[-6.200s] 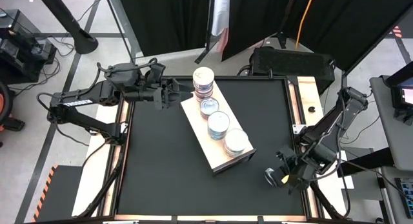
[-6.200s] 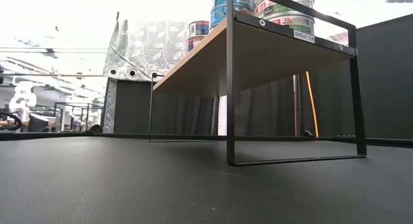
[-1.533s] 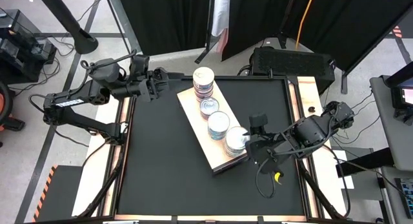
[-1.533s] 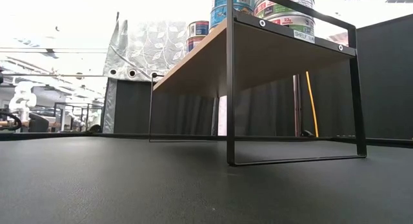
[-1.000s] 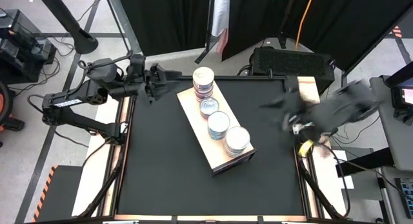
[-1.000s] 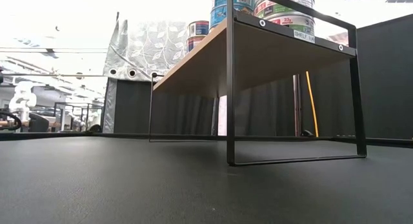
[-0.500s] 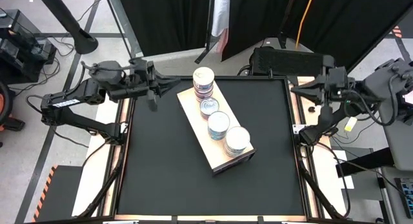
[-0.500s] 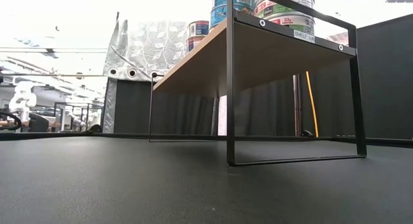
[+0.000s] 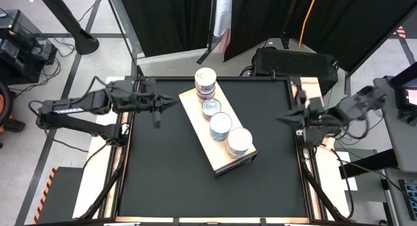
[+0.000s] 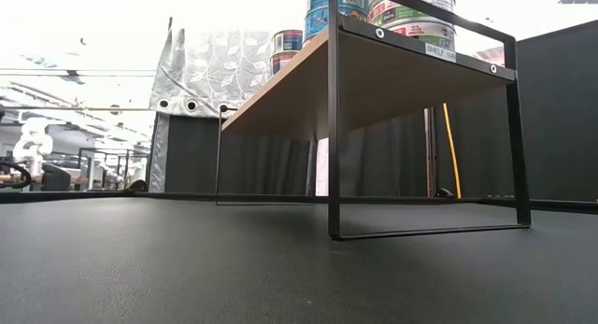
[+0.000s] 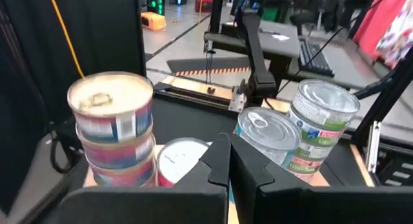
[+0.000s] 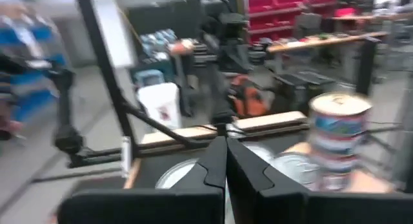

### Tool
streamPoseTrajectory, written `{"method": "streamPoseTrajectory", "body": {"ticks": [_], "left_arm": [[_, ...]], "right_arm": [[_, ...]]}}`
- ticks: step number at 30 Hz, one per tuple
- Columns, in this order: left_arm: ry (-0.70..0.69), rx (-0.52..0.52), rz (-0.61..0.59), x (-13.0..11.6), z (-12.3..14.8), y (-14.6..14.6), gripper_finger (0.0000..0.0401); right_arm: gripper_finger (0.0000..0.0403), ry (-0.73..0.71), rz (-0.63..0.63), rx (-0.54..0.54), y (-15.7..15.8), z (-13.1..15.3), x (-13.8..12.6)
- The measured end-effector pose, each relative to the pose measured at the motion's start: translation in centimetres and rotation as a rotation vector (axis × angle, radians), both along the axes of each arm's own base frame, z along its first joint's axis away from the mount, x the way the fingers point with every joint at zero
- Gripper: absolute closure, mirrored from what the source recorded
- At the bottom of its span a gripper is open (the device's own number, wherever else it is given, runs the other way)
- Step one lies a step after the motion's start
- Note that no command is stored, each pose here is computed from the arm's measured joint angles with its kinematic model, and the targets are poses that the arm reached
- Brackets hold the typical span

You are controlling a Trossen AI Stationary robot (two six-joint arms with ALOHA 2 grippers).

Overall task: Stack canned seafood by type on shelf
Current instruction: Return to Home Position

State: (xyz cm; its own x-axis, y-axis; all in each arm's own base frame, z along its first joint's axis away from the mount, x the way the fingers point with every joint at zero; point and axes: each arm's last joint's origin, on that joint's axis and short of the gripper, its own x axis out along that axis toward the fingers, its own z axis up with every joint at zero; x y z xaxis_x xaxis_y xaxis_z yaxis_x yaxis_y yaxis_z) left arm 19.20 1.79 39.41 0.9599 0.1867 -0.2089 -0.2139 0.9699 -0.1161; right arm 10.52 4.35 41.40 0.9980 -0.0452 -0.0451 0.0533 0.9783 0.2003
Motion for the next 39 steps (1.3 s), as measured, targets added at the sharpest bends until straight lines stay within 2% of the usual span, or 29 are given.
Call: {"method": "streamPoseTrajectory", "body": {"ticks": [4, 7, 12, 16, 19, 26, 30, 34, 39], "left_arm": [[-0.127, 0.003, -0.002, -1.7, -3.1, -0.1, 0.0398], [-0.188, 0.008, -0.001, -3.0, -5.3, -0.2, 0.0398], [-0.136, -0.01, 0.004, -4.1, -9.2, -0.3, 0.0399], [-0.129, -0.024, 0.008, -4.3, -11.3, -0.3, 0.0399], [-0.163, -0.039, 0.011, -4.4, -11.9, -0.3, 0.0399], [-0.174, -0.023, 0.009, -5.0, -13.3, -0.4, 0.0399], [-0.19, -0.019, 0.008, -5.6, -13.9, -0.4, 0.0399], [-0.216, -0.015, 0.002, -6.3, -14.2, -0.5, 0.0399], [-0.232, 0.04, -0.009, -7.3, -14.2, -0.6, 0.04]], "right_arm": [[0.0403, -0.1, 0.014, 0.06, -0.4, -5.5, -0.3], [0.0403, -0.136, 0.023, 0.065, -0.8, -8.9, -1.0], [0.0403, -0.121, 0.01, 0.037, -1.6, -14.0, -2.1], [0.0402, -0.131, 0.014, 0.11, -1.9, -17.4, -2.6], [0.0402, -0.136, 0.038, 0.151, -1.9, -19.7, -2.4], [0.0402, -0.18, 0.072, 0.175, -1.7, -23.4, -1.4], [0.0402, -0.136, 0.064, 0.13, -2.0, -23.8, -1.3], [0.0402, -0.12, 0.005, 0.03, -2.6, -23.9, -1.1], [0.0402, -0.105, 0.016, 0.001, -3.3, -24.1, -0.9]]}}
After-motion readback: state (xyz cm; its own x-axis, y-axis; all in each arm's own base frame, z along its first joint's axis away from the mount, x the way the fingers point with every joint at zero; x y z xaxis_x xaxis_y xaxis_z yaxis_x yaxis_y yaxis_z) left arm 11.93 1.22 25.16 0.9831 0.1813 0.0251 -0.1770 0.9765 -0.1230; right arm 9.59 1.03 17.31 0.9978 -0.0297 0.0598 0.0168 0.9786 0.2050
